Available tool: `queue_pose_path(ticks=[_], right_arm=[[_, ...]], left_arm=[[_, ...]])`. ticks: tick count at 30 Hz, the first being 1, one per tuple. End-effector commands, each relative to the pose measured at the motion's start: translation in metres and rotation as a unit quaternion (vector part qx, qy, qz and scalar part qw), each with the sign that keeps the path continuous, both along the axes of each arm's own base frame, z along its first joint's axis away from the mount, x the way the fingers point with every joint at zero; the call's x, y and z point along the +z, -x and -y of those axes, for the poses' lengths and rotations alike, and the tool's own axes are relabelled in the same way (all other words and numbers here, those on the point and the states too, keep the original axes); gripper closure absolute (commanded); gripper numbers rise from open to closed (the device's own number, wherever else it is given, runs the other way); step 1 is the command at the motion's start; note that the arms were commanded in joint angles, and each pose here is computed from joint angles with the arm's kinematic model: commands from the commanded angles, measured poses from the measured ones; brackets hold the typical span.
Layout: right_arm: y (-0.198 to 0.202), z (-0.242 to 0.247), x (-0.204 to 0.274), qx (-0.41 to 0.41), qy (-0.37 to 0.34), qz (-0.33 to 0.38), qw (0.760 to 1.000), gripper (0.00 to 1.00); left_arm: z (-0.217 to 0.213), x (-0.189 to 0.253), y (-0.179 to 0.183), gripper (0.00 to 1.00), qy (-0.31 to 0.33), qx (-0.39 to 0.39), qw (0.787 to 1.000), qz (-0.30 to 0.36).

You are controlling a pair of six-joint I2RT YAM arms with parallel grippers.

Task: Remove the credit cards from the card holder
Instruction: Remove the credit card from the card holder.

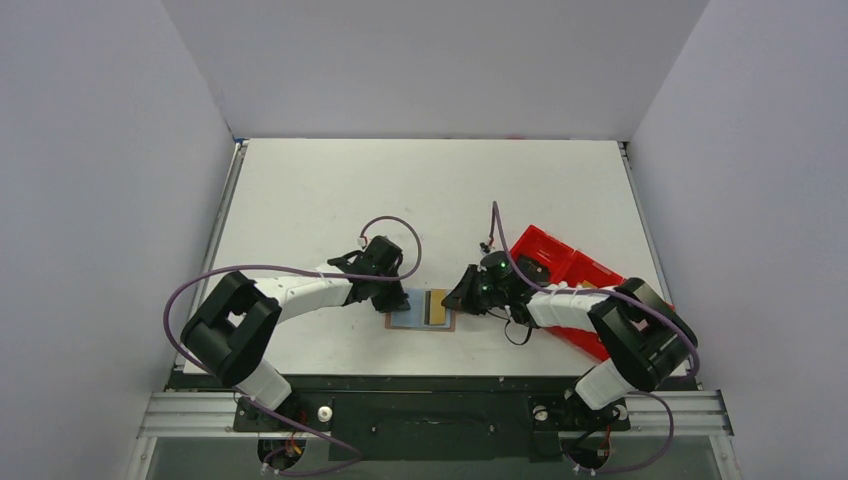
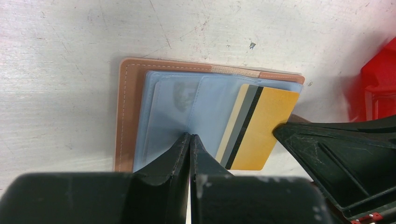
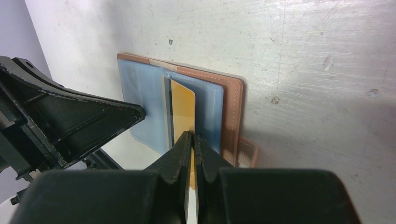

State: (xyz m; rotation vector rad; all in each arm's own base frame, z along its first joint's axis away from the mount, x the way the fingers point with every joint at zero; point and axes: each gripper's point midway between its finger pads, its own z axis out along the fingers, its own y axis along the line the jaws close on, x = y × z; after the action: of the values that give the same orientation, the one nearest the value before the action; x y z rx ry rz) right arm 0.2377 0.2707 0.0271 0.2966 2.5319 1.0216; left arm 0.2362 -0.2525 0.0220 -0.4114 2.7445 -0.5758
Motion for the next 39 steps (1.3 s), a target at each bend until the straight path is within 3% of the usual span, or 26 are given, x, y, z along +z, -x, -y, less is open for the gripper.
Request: queue_pose_path(ticks=[1, 10, 12, 15, 21, 28, 39], right_arm=[[-0.017, 0.004, 0.024, -0.003, 0.007, 0.046, 0.999, 1.00], [-0.024, 0.007, 0.048, 0.006, 0.006, 0.068, 0.998, 1.00], [-0.026, 0.006, 0.055, 0.009, 0.000, 0.072, 0.997, 1.00], [-0.028, 0.005, 0.062, 0.013, -0.003, 0.077, 0.997, 1.00], [-0.032, 0.001, 0.085, 0.017, -0.036, 0.087, 0.995, 1.00], [-0.034, -0.012, 0.132, 0.036, -0.110, 0.102, 0.988, 1.00], [-0.031, -0.024, 0.196, 0.056, -0.227, 0.120, 0.965, 1.00]], left_arm=[[-0.045, -0.027, 0.009, 1.00, -0.096, 0.006, 0.995, -0.016], [-0.012, 0.025, -0.016, 1.00, -0.042, -0.036, 0.998, 0.033], [-0.006, 0.042, -0.022, 0.94, -0.028, -0.045, 0.997, 0.052], [0.004, 0.068, -0.029, 0.73, -0.002, -0.060, 0.995, 0.082], [0.015, 0.099, -0.034, 0.66, 0.049, -0.083, 0.990, 0.106], [0.027, 0.139, -0.033, 0.59, 0.172, -0.129, 0.968, 0.132], [0.034, 0.181, -0.027, 0.54, 0.274, -0.156, 0.934, 0.169]])
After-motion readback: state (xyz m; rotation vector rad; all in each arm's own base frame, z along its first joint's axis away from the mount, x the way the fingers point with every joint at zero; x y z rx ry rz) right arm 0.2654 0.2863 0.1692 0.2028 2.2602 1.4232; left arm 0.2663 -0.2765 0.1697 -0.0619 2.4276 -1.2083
